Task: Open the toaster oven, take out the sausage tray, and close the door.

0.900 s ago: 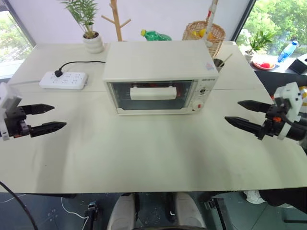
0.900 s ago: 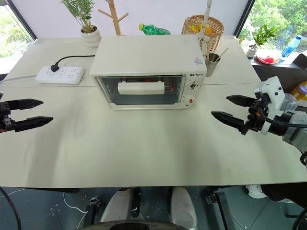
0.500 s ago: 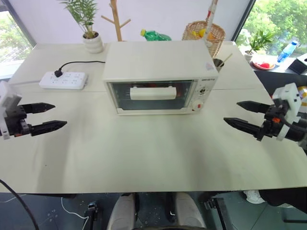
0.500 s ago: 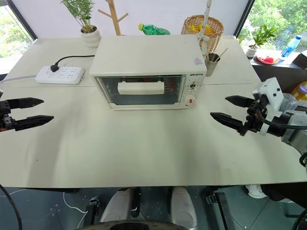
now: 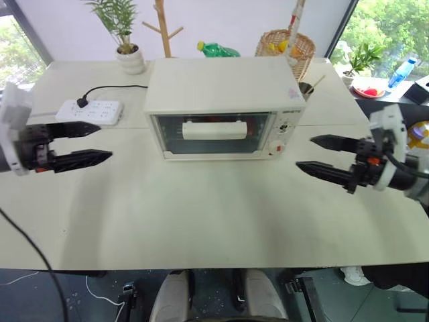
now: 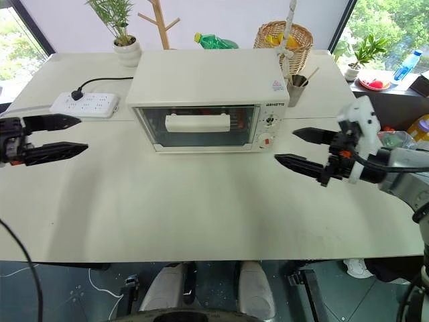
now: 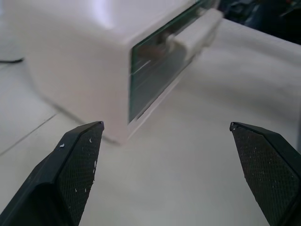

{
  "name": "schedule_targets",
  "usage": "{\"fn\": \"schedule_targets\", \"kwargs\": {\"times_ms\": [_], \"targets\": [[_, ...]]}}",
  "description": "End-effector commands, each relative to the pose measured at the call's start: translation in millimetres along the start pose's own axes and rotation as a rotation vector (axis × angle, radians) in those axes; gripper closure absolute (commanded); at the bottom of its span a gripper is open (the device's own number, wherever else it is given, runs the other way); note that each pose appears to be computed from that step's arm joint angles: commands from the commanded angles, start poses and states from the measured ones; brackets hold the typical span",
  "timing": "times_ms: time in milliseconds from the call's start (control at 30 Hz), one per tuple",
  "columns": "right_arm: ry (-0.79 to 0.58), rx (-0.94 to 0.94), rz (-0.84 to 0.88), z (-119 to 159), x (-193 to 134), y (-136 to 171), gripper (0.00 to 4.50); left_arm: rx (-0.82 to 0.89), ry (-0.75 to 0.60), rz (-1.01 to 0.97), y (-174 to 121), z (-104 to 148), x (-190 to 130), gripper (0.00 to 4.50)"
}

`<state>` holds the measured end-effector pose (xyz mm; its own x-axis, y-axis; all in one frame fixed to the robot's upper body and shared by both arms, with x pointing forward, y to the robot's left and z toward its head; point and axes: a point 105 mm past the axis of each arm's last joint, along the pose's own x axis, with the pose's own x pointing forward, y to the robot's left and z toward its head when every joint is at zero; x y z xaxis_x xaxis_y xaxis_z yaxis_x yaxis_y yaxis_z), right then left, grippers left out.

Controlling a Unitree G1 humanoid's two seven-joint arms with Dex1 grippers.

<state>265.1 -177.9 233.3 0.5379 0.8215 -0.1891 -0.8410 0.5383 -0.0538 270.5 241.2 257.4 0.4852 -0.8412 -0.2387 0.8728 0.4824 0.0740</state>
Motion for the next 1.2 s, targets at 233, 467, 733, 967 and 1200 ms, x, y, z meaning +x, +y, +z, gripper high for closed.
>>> {"fn": "schedule_targets", "kwargs": {"times_ms": [233,467,733,967,1200], "targets": [[-0.059,-0.046,0.122,6.4,70.7,21.3,0.07,0.094,-0.016,-0.194,-7.2,27.6,44.4,0.0],[-0.052,-0.066,0.095,-0.4,101.8,15.0,0.07,0.113,-0.021,-0.26,-8.9,34.8,58.3,0.0],[-0.066,-0.092,0.104,3.9,108.6,15.8,0.07,0.109,-0.016,-0.26,-9.8,32.2,57.4,0.0],[-0.114,-0.139,0.183,21.8,106.8,32.2,0.07,0.109,-0.011,-0.255,-7.7,29.9,57.7,0.0],[-0.121,-0.137,0.258,23.3,103.5,49.3,0.07,0.118,-0.026,-0.251,-3.8,32.5,60.5,0.0]]}}
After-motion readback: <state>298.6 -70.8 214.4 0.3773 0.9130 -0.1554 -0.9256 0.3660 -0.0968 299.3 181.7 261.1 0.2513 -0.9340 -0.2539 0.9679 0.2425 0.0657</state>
